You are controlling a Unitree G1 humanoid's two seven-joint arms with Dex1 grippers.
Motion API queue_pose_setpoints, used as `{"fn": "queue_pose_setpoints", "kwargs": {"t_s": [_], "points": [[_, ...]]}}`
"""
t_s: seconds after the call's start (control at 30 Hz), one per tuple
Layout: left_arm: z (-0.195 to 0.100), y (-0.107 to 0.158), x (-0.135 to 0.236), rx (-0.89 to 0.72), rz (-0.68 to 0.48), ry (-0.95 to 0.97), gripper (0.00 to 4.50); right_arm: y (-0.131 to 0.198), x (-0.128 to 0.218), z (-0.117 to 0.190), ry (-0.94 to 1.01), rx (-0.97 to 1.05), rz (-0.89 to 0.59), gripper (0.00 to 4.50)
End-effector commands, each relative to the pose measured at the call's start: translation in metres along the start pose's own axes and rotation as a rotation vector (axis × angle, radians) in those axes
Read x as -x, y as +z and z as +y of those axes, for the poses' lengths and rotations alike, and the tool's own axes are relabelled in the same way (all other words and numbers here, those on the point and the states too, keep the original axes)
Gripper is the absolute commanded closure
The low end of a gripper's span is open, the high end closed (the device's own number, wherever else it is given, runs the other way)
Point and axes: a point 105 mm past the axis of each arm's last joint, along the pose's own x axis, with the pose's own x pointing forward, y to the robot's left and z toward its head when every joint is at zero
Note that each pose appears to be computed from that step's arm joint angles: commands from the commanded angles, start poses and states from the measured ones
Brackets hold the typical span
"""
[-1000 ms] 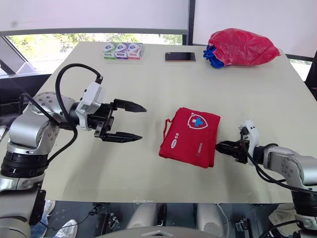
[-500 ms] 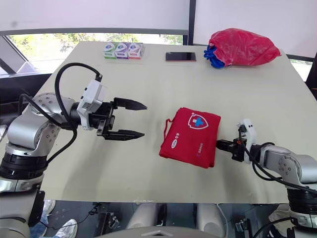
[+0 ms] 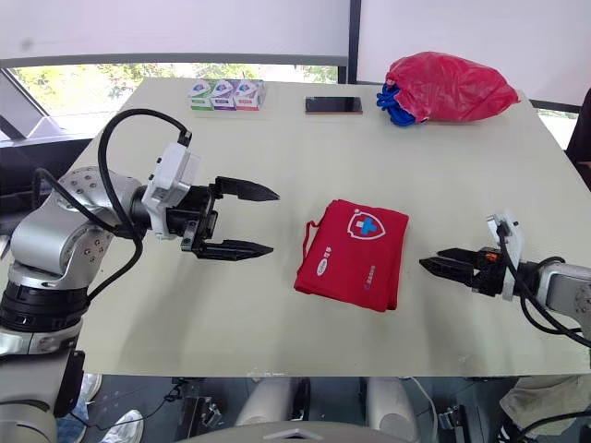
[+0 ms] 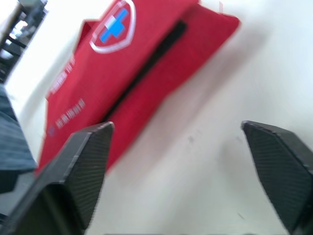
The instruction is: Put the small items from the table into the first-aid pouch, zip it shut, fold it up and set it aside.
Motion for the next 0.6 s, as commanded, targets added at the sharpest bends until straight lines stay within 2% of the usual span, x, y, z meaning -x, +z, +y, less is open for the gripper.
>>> {"fn": "queue_pose_setpoints", "kwargs": {"t_s": [0.03, 0.33, 0.43, 0.6], "points": [[-0.007, 0.014, -0.003, -0.055, -0.020, -0.034, 0.00, -0.001, -0.015, 0.008, -0.009, -0.022, -0.004, 0.11], [-0.013, 0.015, -0.004, -0.055, -0.028, -0.050, 0.00, -0.018, -0.042, 0.012, -0.022, -0.084, 0.037, 0.11], [-0.014, 0.014, -0.004, -0.054, -0.030, -0.049, 0.00, -0.018, -0.045, 0.014, -0.016, -0.083, 0.037, 0.78], [-0.014, 0.012, -0.003, -0.050, -0.033, -0.042, 0.00, -0.017, -0.045, 0.014, -0.012, -0.091, 0.027, 2.82]]}}
